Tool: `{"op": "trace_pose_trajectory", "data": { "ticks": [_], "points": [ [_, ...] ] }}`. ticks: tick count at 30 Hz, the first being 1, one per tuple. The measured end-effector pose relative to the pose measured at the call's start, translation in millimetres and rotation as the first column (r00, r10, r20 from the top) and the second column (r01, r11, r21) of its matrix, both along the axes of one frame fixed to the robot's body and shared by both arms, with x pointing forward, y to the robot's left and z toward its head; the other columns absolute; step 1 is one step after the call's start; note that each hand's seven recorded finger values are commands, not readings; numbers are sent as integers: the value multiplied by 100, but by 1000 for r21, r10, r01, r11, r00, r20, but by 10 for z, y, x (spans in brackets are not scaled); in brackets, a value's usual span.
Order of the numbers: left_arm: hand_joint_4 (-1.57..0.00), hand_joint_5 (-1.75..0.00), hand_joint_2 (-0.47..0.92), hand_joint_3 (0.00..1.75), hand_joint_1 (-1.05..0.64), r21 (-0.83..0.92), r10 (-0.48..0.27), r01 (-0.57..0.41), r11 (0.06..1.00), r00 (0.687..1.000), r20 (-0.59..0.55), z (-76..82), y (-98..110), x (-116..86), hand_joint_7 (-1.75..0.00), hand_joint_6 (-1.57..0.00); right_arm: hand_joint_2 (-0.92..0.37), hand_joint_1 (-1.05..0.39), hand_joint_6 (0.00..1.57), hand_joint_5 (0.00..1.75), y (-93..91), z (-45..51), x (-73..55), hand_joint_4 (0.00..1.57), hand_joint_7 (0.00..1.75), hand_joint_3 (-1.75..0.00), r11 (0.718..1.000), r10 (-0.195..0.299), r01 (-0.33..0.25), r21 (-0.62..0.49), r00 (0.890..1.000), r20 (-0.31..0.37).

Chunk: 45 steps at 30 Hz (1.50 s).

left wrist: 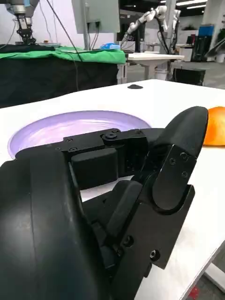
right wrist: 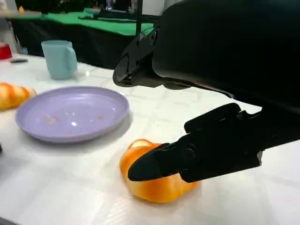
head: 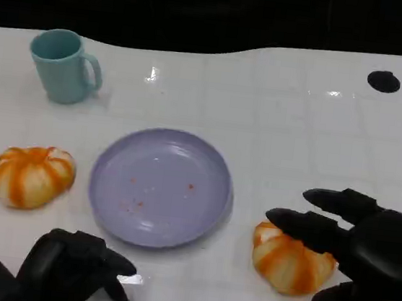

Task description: Grasp the bread from the table and place it into the plate.

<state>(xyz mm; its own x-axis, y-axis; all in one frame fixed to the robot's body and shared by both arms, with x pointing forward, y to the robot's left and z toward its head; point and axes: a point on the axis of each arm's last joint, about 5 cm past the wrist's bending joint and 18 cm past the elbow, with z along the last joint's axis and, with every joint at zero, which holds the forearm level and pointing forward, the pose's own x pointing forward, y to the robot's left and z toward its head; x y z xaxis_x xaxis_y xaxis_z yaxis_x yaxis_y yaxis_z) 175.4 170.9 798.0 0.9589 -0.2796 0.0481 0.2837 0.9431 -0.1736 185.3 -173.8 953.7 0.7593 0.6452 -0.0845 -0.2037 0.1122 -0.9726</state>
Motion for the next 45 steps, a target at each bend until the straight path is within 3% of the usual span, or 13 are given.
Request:
{"op": "trace_pose_trajectory", "data": {
  "ticks": [7,27,30,31,33,34,35,37,38,41,45],
  "points": [
    [-139,-85,91,0,-105,-3,0,0,1000,1000,8,11,-8,6,-22,-157,-90,-60,22,17,86,-96,94,9,1,0,999,-3,3,-54,1000,8],
    [-138,-85,92,0,-105,-11,2,-2,1000,1000,26,30,-33,-13,-20,-157,-92,-60,26,15,171,-430,293,14,2,-7,986,-26,12,-169,996,-83],
    [-138,-85,92,0,-105,-10,1,0,1000,1000,28,34,-35,-11,-20,-157,-92,-49,49,26,181,-464,315,45,9,-18,983,-25,9,-181,996,-86],
    [-138,-85,92,0,-105,-10,1,0,1000,1000,29,34,-35,-12,-20,-157,-92,-43,61,36,179,-476,327,61,11,-21,983,-28,12,-182,996,-85],
    [-138,-85,91,0,-105,-11,1,0,1000,1000,30,36,-36,-12,-20,-157,-92,-34,92,84,170,-506,354,77,13,-32,988,-34,22,-154,996,-78],
    [-138,-85,91,0,-105,-11,1,0,1000,1000,30,37,-36,-12,-20,-157,-92,-32,103,113,170,-527,367,79,22,-38,992,-32,23,-125,997,-71],
    [-139,-85,91,0,-105,-11,0,0,1000,1000,31,39,-38,-11,-20,-157,-92,-30,101,144,171,-550,376,79,53,-44,995,-28,22,-96,998,-60],
    [-139,-85,91,0,-105,-11,1,-1,1000,999,32,42,-39,-11,-20,-157,-92,-28,75,167,177,-588,401,79,132,-50,999,-27,26,-31,999,-33],
    [-139,-85,91,0,-105,-11,2,-1,1000,999,32,42,-40,-11,-21,-157,-91,-27,64,171,183,-610,410,78,157,-53,1000,-28,28,-6,999,-19],
    [-139,-85,92,1,-105,-11,2,-2,1000,999,33,43,-40,-11,-21,-157,-88,-27,56,174,202,-704,417,77,173,-62,997,-24,23,67,1000,19],
    [-139,-85,92,1,-105,-11,2,-2,1000,999,33,44,-40,-11,-21,-157,-79,-25,57,175,236,-795,421,78,169,-74,990,-16,8,139,998,58]
  ]
}}
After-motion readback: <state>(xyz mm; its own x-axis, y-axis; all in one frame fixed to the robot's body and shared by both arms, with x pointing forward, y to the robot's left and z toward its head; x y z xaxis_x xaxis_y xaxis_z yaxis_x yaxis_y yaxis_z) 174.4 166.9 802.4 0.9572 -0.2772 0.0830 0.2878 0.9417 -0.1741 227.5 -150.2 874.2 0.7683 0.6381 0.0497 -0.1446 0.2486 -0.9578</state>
